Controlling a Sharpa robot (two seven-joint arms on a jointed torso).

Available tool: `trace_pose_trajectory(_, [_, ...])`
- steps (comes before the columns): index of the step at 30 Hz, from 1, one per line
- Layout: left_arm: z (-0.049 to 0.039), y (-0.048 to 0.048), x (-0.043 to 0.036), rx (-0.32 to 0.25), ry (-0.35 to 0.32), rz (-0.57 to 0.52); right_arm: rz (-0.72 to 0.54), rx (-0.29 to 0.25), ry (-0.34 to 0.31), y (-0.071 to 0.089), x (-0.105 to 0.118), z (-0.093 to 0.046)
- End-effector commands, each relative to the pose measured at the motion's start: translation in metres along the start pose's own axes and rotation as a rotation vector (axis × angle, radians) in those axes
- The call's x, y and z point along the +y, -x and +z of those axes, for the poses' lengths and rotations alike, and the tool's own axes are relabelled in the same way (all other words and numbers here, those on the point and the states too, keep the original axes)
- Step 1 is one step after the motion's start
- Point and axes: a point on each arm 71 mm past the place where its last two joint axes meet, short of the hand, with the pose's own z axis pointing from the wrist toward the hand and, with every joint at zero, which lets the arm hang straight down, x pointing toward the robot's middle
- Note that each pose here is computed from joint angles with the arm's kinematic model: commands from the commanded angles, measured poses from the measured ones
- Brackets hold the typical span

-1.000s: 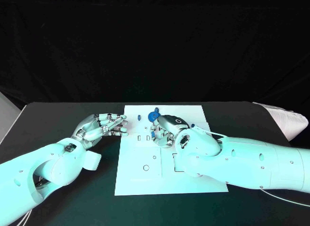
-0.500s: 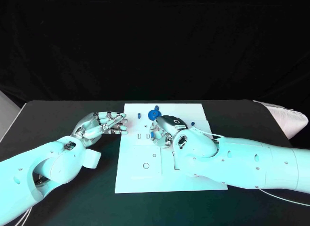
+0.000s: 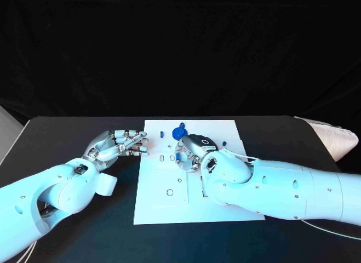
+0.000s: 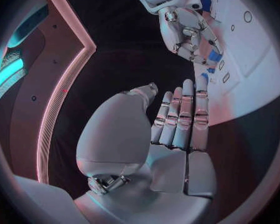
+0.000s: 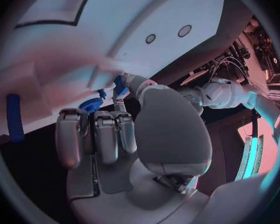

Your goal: Assemble the parts on the task board

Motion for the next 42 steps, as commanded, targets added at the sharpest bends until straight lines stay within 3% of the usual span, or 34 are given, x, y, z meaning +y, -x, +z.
trace_pose_trajectory(1, [0.0003, -0.0026, -0.0007, 0.023, -0.004, -0.005, -0.02, -0.005, 0.006, -0.0008, 0.0001, 0.0005])
trace_pose_trajectory(42, [0.0005, -0.0017, 0.0007, 0.028, 0.008, -0.005, -0.007, -0.019, 0.039, -0.0005, 0.0002, 0.0003])
